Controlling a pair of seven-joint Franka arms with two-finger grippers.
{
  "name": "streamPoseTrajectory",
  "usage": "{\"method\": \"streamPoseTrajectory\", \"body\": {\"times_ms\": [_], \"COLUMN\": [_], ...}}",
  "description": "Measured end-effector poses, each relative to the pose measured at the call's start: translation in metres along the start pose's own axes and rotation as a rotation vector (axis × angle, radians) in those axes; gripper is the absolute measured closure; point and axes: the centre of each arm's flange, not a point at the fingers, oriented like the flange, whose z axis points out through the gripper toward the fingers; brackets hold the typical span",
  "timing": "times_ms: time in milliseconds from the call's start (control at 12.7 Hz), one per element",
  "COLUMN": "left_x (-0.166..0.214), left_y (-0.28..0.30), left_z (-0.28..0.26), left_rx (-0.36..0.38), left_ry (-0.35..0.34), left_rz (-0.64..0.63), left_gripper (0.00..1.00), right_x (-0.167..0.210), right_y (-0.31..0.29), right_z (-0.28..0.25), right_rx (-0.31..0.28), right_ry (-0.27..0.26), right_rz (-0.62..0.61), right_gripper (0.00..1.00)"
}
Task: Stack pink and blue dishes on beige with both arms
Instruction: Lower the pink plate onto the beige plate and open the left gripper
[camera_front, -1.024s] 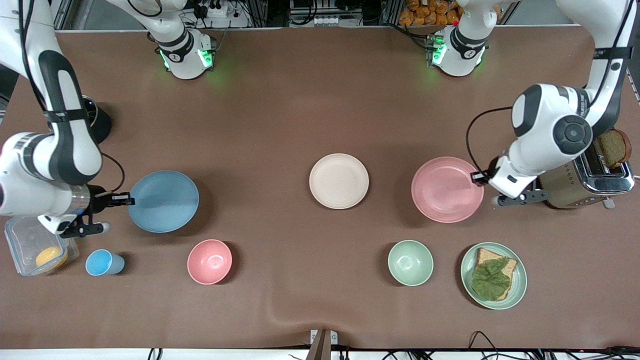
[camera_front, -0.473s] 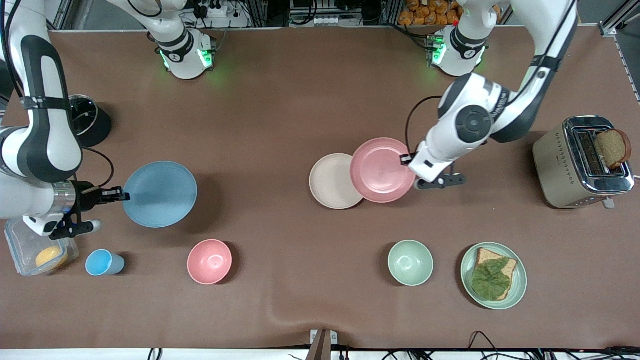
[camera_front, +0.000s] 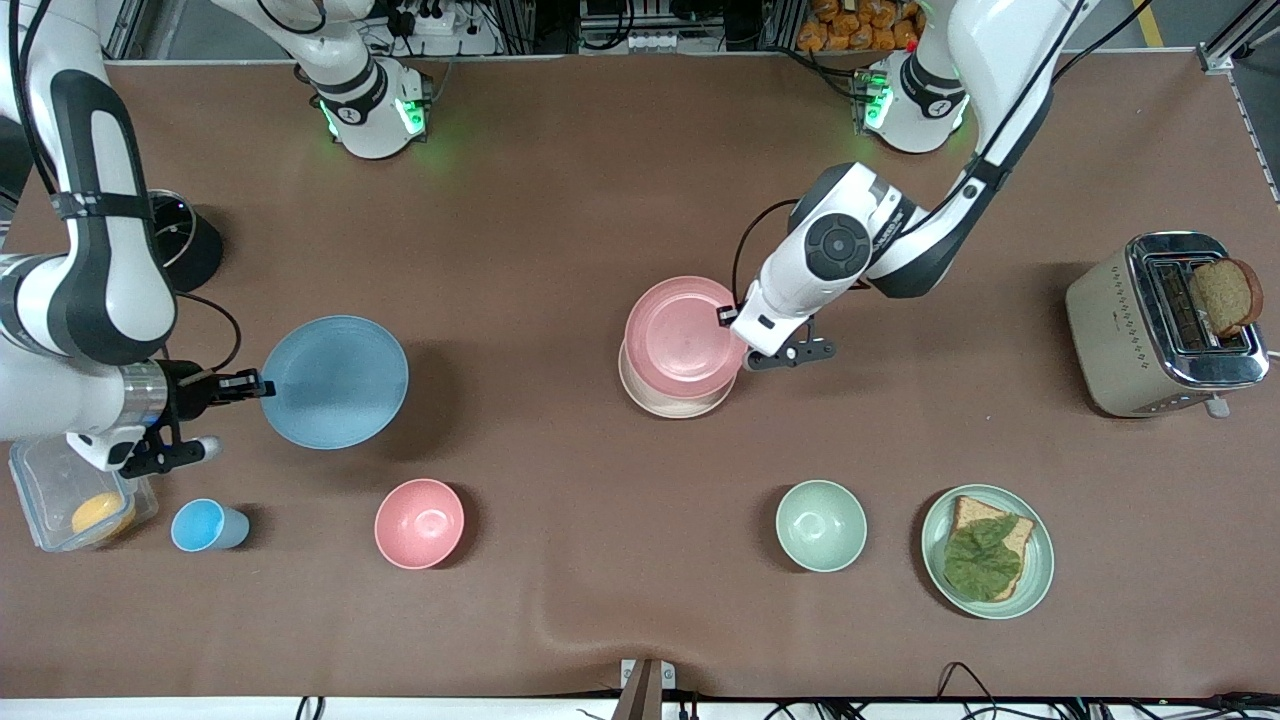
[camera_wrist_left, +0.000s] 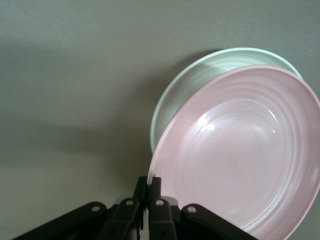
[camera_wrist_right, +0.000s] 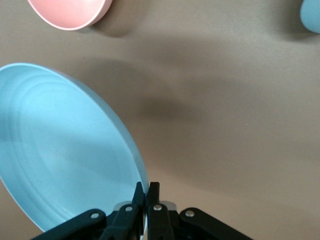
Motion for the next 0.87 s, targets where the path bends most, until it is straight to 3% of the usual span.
{"method": "streamPoseTrajectory", "body": {"times_ms": [315,867], "left_x": [0.007,0.013], "left_y": [-0.002,-0.007], "left_z": [0.024,0.042], "left_rx": [-0.030,-0.006], "left_ry": [-0.012,-0.012], "left_rz": [-0.016,-0.015], "left_gripper": [0.95,0.95], "right_x": [0.002,0.003], "right_y": [-0.005,-0.007], "right_z": [0.003,0.004], "right_rx": [0.012,0.016], "right_ry": [-0.001,-0.001], "right_rz": [-0.005,-0.006], "right_gripper": [0.95,0.95]}}
